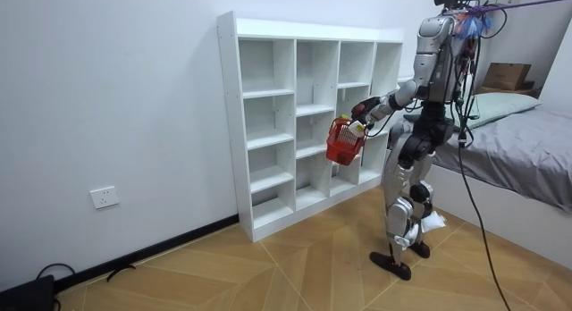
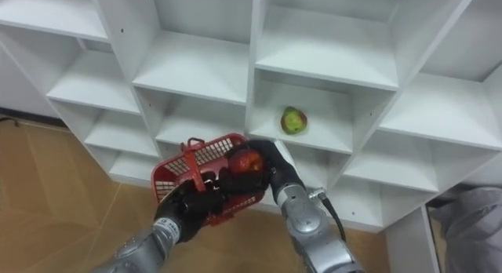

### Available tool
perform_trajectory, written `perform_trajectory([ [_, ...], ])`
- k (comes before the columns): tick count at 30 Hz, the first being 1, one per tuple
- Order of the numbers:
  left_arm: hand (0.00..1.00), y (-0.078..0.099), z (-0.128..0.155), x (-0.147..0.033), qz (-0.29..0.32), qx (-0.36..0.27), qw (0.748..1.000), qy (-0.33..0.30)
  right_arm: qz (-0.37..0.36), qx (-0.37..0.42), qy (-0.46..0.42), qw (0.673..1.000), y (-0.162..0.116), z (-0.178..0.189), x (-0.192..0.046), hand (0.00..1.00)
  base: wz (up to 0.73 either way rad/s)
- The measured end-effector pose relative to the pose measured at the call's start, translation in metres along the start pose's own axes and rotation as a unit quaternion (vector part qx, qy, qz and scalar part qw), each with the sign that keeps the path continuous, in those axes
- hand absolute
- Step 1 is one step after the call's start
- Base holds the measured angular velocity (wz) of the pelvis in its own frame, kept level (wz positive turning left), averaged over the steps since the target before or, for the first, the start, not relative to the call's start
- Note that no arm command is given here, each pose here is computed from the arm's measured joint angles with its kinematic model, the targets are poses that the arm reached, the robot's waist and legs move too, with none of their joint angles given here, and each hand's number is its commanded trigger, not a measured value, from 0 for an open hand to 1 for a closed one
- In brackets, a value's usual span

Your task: Collect fruits from the closet

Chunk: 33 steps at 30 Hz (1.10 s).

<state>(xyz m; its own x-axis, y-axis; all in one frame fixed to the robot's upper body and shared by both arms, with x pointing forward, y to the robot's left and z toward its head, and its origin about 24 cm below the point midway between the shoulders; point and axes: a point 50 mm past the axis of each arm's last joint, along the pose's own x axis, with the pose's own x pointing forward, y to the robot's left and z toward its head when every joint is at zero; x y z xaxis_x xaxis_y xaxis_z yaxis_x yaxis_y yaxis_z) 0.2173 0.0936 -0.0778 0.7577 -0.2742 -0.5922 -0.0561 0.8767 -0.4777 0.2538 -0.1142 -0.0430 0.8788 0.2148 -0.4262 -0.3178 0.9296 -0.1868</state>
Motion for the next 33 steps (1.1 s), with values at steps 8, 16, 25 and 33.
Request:
perform_trajectory([
  [8, 1.00, 0.002, -0.008, -0.001, 0.004, 0.010, 1.000, 0.021, 0.009, 0.017, 0.030, 0.999, 0.000, -0.014, 0.001, 1.00, 0.00],
  [16, 1.00, -0.001, -0.006, 0.000, -0.001, 0.010, 1.000, 0.018, -0.006, 0.073, 0.063, 0.995, -0.010, -0.020, 0.008, 1.00, 0.00],
  [25, 1.00, 0.001, -0.002, 0.000, -0.004, 0.004, 1.000, 0.011, -0.049, 0.075, 0.081, 0.993, -0.026, -0.022, 0.014, 1.00, 0.00],
  [33, 1.00, -0.004, -0.004, 0.001, -0.017, 0.008, 1.000, 0.014, -0.077, 0.079, 0.068, 0.992, -0.037, -0.004, 0.024, 1.00, 0.00],
])
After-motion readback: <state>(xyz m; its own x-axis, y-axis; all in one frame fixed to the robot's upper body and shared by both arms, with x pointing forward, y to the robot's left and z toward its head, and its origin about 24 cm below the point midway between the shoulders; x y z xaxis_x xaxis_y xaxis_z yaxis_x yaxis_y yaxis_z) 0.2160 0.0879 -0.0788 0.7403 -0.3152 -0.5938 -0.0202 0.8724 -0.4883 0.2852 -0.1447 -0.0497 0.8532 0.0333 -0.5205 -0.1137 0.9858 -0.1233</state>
